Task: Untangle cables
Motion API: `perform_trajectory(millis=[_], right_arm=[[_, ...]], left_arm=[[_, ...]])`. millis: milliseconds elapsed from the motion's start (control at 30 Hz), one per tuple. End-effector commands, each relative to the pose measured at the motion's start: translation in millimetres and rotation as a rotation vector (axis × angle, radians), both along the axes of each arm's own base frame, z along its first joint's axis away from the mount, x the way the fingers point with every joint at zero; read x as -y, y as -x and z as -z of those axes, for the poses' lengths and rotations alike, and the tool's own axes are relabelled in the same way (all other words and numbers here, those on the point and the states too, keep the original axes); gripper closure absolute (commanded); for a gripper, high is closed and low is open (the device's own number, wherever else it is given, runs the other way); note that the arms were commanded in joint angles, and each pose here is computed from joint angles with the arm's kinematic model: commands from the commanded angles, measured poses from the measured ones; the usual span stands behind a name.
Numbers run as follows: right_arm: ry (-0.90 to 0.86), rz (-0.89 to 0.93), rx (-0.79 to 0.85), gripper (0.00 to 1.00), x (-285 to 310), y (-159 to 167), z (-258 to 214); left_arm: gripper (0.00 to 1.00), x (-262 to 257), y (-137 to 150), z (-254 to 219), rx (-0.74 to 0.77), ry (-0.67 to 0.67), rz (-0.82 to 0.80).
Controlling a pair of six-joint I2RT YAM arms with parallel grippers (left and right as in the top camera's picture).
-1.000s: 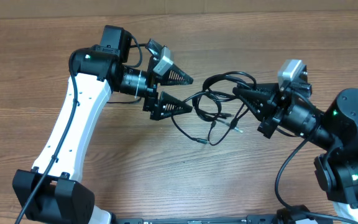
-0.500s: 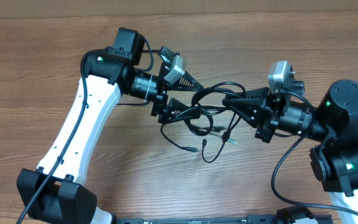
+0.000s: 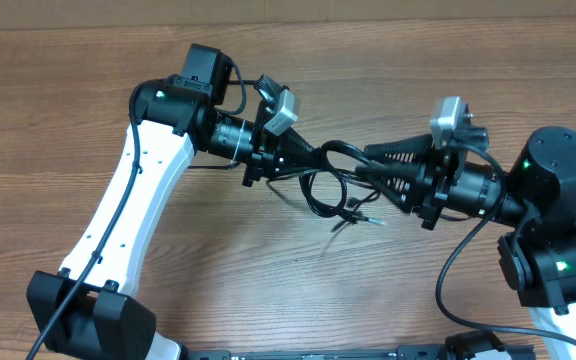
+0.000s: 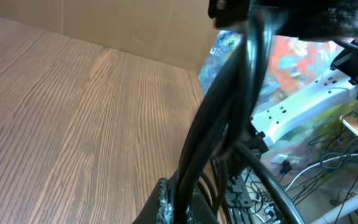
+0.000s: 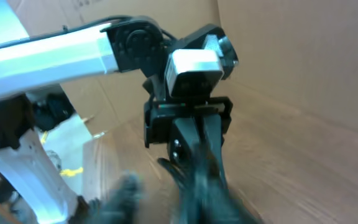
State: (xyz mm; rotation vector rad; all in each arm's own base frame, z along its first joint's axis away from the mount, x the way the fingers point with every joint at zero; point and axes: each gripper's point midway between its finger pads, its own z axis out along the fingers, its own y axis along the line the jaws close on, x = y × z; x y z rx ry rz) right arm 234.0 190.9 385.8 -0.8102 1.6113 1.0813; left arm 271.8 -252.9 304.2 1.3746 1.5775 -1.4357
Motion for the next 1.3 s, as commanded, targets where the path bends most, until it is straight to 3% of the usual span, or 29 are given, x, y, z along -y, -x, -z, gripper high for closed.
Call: perform_trajectory(millis=[0, 33, 133, 167, 200, 333, 1267], right_arm=[[0.001, 0.028, 0.01, 0.39, 3, -1, -7], [0.006, 0.042, -0.002, 0.28, 4, -3, -4], [0.02, 0.075, -0.031, 0.12, 7, -6, 2], [0.027, 0.09, -0.047, 0.01, 8, -8, 6], [0.031, 0.098, -0.057, 0.0, 9, -9, 8], [0.046, 0.122, -0.091, 0.0, 11, -11, 15], [0.08, 0.119, -0.231, 0.0, 6, -39, 52]], left_arm=[[0.96, 0, 1, -12, 0.098, 0.054, 0.026], [0.96, -1, 0, -8, 0.095, 0.031, 0.018], [0.96, -3, -4, 1, 0.071, -0.036, -0.009], [0.96, -4, -6, 6, 0.055, -0.065, -0.023], [0.96, -5, -7, 9, 0.04, -0.088, -0.035], [0.96, -7, -10, 17, -0.002, -0.146, -0.068], [0.96, -6, -13, 15, 0.012, -0.137, -0.07]])
